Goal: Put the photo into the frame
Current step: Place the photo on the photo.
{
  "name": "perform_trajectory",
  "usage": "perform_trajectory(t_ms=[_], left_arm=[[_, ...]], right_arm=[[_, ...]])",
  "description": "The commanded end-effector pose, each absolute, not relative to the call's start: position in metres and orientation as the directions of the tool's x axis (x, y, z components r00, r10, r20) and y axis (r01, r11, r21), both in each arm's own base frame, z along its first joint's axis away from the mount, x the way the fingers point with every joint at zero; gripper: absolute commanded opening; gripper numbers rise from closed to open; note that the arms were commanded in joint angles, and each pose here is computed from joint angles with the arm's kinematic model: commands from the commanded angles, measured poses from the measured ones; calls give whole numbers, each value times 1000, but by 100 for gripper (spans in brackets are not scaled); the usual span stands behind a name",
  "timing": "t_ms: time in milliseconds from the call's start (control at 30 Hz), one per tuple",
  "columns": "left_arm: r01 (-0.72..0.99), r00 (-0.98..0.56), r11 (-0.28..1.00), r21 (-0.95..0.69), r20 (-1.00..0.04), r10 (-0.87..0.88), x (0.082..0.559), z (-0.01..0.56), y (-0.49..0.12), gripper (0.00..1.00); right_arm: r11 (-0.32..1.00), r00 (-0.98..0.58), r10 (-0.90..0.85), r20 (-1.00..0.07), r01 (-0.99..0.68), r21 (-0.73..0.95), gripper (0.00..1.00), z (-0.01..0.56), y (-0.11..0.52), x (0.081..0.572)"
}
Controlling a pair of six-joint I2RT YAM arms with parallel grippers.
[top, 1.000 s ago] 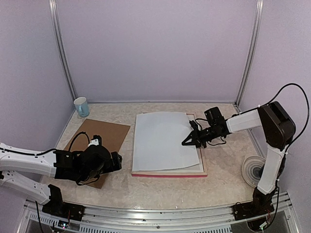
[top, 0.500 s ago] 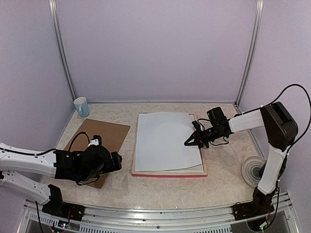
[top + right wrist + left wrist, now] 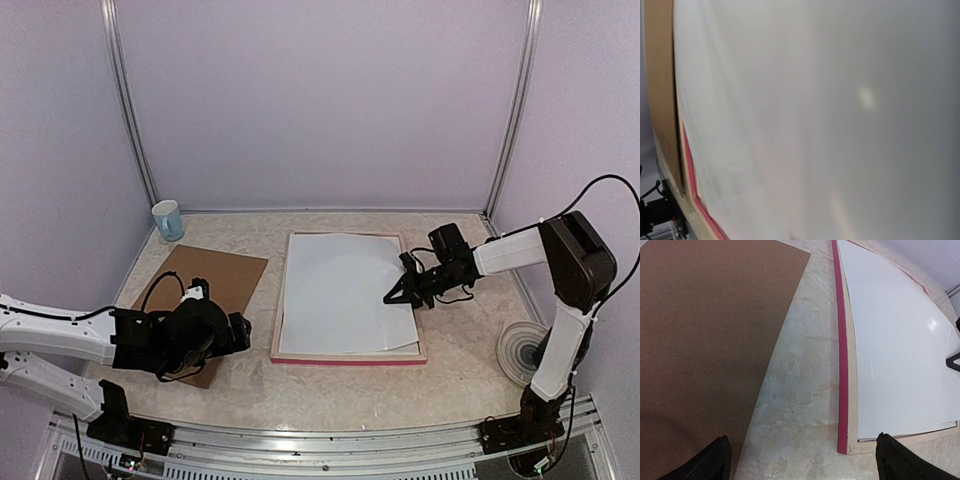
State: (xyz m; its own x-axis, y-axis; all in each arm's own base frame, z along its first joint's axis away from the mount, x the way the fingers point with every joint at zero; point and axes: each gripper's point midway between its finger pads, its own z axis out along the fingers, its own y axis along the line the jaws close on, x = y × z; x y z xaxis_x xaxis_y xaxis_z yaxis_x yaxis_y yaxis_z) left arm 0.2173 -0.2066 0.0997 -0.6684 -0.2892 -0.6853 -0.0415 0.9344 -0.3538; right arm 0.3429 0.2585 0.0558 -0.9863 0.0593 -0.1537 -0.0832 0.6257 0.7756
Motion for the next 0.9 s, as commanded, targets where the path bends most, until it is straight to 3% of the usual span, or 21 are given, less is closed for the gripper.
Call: perform_trajectory(t_ms=[0, 633, 867], left_arm=[[-48, -654, 934, -354, -696, -297, 220, 104, -204, 99], [-54, -658, 930, -364, -688, -307, 217, 97, -200, 99], [-57, -656, 928, -369, -687, -313, 216, 96, -198, 99]], right_arm=[[647, -982, 88, -168, -72, 759, 9, 59, 248, 345], [666, -977, 123, -176, -50, 744, 14, 60, 244, 352], [681, -975, 122, -185, -53, 730, 32, 60, 243, 356]])
